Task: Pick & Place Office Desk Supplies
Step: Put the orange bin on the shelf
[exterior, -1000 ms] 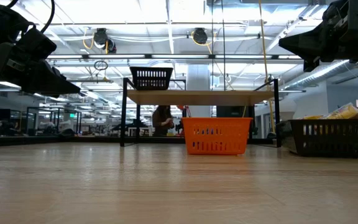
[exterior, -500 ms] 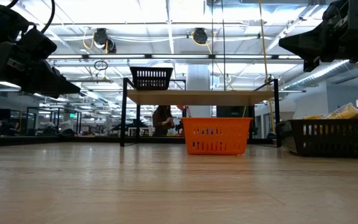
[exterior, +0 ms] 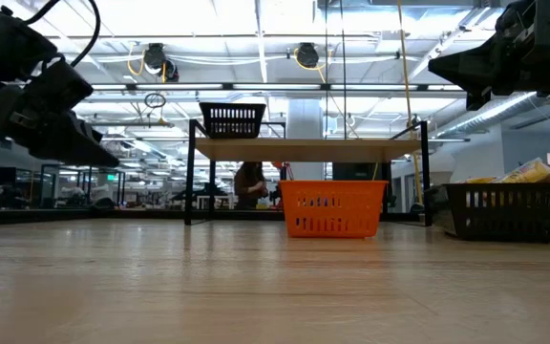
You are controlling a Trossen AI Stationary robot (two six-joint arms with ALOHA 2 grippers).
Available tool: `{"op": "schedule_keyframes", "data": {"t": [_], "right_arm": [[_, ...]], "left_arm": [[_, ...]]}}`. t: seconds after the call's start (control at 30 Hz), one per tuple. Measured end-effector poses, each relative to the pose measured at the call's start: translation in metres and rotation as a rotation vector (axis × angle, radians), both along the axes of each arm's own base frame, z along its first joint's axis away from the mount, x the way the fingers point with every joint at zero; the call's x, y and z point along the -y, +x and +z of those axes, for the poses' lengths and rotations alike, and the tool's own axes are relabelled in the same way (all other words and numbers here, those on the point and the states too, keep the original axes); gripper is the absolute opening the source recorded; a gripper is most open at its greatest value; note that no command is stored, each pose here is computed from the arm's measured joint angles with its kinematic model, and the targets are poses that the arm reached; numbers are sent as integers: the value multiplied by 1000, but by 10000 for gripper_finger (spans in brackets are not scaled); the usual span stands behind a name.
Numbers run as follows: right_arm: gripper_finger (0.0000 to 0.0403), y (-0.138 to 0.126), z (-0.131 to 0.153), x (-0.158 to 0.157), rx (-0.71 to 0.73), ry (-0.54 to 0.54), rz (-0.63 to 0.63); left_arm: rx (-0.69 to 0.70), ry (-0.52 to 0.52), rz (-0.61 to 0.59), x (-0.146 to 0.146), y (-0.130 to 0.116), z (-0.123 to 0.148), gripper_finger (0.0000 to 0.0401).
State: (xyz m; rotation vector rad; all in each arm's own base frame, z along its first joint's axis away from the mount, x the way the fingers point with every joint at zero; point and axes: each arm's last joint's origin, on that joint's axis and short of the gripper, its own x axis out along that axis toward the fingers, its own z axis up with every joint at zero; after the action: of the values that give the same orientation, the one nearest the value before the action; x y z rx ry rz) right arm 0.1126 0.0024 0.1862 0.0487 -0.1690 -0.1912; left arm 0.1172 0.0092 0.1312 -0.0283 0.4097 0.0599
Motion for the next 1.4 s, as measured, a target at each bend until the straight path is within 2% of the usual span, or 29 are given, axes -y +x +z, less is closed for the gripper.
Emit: {"op": "schedule_keyframes", "data": {"t": [0.17,0.47,0.73,1.4], "right_arm": [[0,0,0,0,0,-1,0],[0,2,-2,0,-22,-4,-1],[0,2,-2,0,-20,-3,-1],[0,2,-2,0,-18,4,0]], "left_arm": [[-6,-7,3,0,0,-1,20],[-5,-8,4,0,0,-1,2],[-4,-11,5,0,0,-1,22],[-7,-21,10,0,0,-1,24]]}}
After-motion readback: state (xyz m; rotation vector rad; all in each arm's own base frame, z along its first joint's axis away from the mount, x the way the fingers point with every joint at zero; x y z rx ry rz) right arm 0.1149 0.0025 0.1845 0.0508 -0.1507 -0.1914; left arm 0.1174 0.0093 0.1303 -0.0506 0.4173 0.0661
